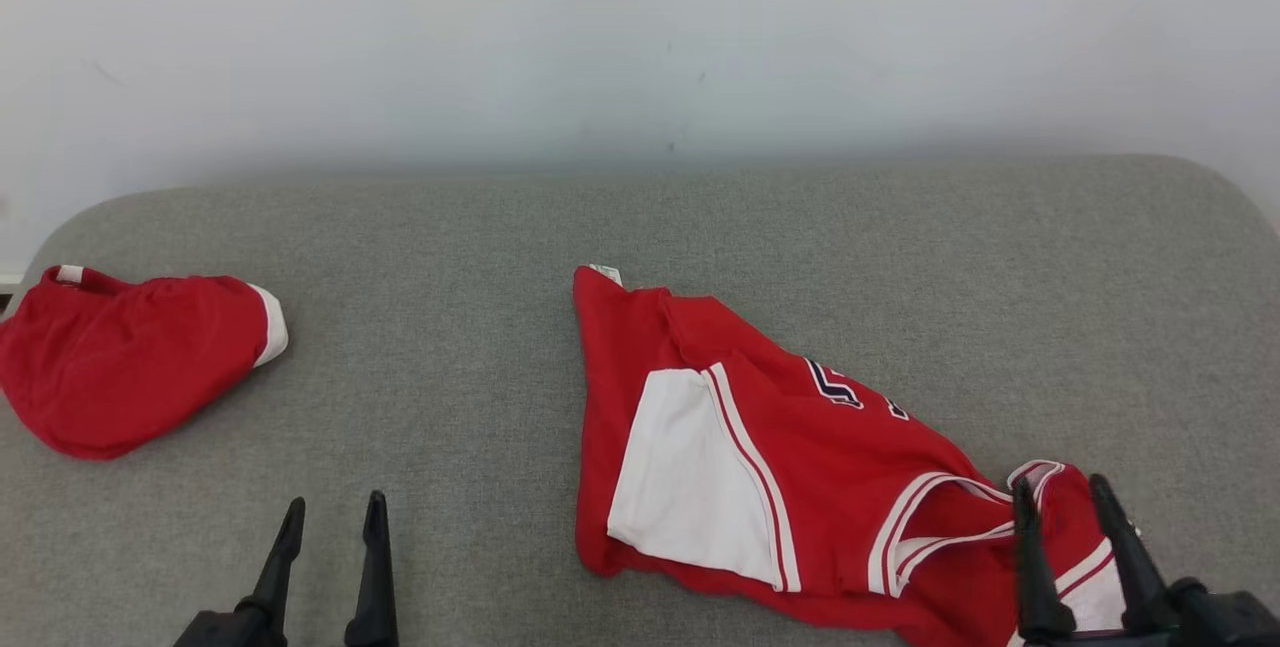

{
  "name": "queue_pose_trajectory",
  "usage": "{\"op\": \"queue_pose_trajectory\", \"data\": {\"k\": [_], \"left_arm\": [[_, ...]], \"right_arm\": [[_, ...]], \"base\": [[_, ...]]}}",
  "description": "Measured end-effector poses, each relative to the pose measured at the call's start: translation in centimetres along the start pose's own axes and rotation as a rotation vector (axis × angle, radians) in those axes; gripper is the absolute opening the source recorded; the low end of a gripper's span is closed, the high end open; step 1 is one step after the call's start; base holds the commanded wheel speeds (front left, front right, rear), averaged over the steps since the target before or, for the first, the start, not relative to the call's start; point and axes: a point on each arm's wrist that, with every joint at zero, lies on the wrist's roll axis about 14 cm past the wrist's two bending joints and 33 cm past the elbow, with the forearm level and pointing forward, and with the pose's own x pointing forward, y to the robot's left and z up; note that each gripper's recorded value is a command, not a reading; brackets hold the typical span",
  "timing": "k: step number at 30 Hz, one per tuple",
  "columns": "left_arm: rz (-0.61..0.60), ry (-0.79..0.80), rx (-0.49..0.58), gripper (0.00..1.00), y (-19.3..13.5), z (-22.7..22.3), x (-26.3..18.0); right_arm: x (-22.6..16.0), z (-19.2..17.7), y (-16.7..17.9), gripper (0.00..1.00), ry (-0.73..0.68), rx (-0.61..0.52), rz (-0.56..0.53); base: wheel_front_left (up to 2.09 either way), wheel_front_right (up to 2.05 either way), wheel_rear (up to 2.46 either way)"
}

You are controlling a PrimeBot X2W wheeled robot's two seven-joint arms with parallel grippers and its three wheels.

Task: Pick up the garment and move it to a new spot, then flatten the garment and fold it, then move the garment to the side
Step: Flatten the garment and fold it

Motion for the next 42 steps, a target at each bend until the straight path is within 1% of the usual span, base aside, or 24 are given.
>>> {"op": "queue_pose_trajectory", "data": {"k": [3, 6, 7, 12, 19, 25, 27, 28, 29, 30, 32, 36, 42], "left_arm": [[0.006, -0.003, 0.003, 1.00, 0.2, 0.1, -0.5], [0.018, -0.011, 0.004, 1.00, 0.5, 0.4, -0.8], [0.018, -0.011, 0.004, 1.00, 0.5, 0.4, -0.8], [0.042, -0.016, 0.006, 1.00, 1.3, 0.6, -1.4], [0.071, -0.015, 0.008, 1.00, 2.1, 0.6, -2.1], [0.090, -0.010, 0.009, 1.00, 2.7, 0.5, -2.4], [0.094, -0.007, 0.009, 1.00, 2.8, 0.4, -2.4], [0.096, -0.006, 0.010, 1.00, 2.9, 0.4, -2.4], [0.096, -0.006, 0.010, 1.00, 2.9, 0.4, -2.3], [0.097, -0.006, 0.010, 1.00, 2.9, 0.4, -2.3], [0.098, -0.003, 0.010, 1.00, 2.9, 0.3, -2.3], [0.101, -0.002, 0.011, 1.00, 3.0, 0.2, -2.3], [0.103, 0.008, 0.005, 1.00, 3.0, -0.1, -2.1]], "right_arm": [[0.2, -1.0, 1.7, 1.00, 0.036, -0.015, 0.070], [0.2, -2.8, 2.9, 1.00, 0.116, -0.024, 0.124], [0.2, -2.8, 2.9, 1.00, 0.116, -0.024, 0.124], [0.0, -6.0, 4.1, 1.00, 0.249, -0.037, 0.181], [-1.0, -10.1, 5.2, 1.00, 0.412, -0.043, 0.223], [-1.2, -12.2, 5.7, 1.00, 0.488, -0.036, 0.230], [-1.0, -12.6, 6.2, 1.00, 0.500, -0.055, 0.251], [-0.8, -12.7, 6.4, 0.77, 0.504, -0.061, 0.260], [-0.6, -12.9, 6.7, 0.28, 0.506, -0.059, 0.265], [-0.4, -13.0, 7.1, 0.00, 0.509, -0.061, 0.275], [0.2, -12.7, 7.7, 0.00, 0.494, -0.067, 0.295], [2.4, -10.8, 8.1, 0.00, 0.397, -0.072, 0.311], [6.3, -6.3, 7.7, 0.00, 0.236, -0.036, 0.300]], "base": [[0.00, 0.00, 0.00], [0.00, 0.00, 0.00], [0.00, 0.00, 0.00], [0.00, 0.00, 0.00], [0.00, 0.00, 0.00], [0.00, 0.00, 0.00], [0.00, 0.00, 0.00], [0.00, 0.00, 0.00], [0.00, 0.00, 0.00], [0.00, 0.00, 0.00], [0.00, 0.00, 0.00], [0.00, 0.00, 0.00], [0.00, 0.00, 0.00]]}}
